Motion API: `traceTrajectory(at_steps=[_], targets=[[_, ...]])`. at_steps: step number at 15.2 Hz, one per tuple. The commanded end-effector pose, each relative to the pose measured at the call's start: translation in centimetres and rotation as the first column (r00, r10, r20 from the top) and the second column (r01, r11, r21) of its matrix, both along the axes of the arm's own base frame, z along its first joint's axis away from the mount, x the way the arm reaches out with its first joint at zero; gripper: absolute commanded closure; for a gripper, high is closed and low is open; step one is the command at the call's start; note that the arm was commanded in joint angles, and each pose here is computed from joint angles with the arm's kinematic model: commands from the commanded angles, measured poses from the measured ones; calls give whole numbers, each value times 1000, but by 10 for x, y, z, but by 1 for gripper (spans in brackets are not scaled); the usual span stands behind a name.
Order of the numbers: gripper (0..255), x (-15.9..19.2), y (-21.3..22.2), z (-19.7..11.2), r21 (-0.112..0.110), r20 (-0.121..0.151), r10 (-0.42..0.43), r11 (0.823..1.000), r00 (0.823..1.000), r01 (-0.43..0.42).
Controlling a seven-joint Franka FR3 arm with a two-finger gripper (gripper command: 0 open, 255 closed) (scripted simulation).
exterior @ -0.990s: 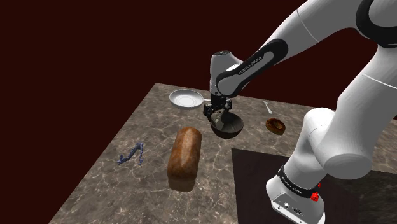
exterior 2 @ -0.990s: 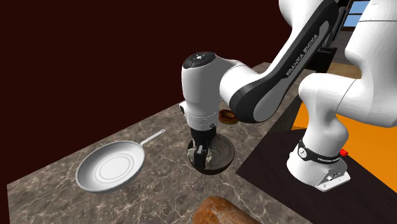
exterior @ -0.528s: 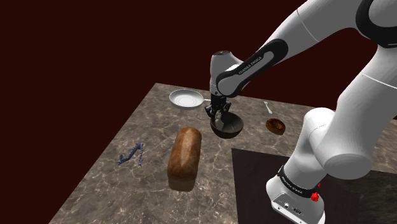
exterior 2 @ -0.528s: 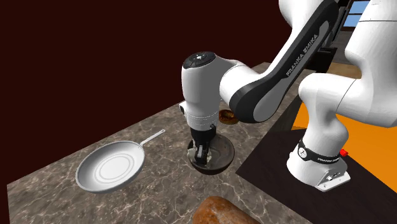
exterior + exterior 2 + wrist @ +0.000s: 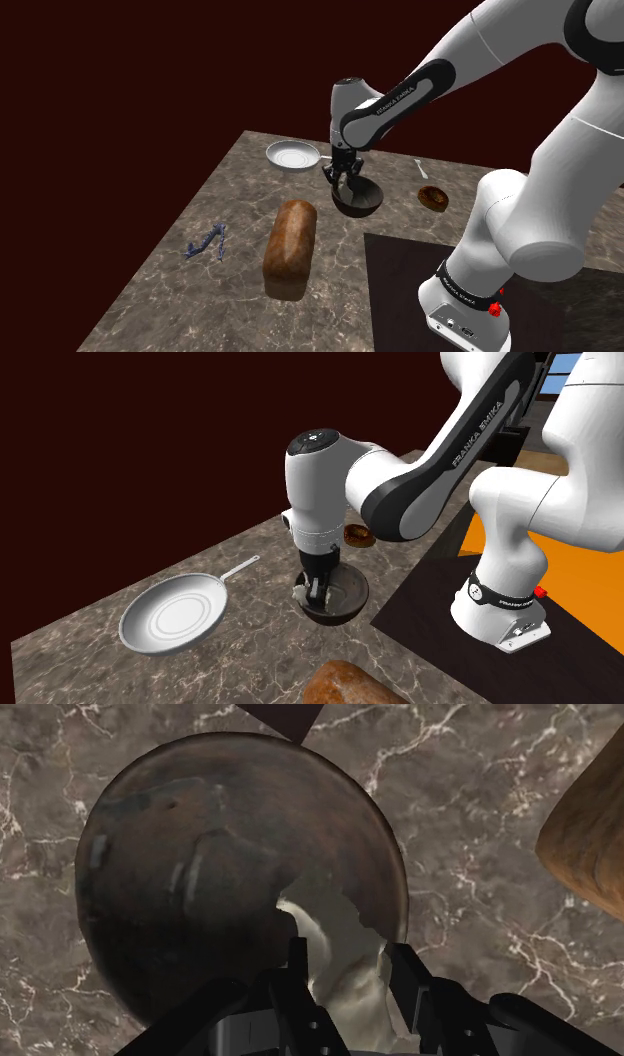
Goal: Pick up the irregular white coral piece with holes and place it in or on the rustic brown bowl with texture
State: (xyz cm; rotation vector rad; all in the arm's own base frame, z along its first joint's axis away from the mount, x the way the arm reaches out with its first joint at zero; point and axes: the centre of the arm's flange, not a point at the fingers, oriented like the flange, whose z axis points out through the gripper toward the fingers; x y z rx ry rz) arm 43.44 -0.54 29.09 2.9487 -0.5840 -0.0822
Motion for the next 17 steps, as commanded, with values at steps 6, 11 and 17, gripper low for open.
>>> traceTrajectory(at_steps=[6,11,17], targets=[[255,0,0,36,0,0,0,1000,1000,0],[255,0,0,63,0,0,0,1000,1000,0],[255,0,0,94,0,0,0,1000,1000,0]])
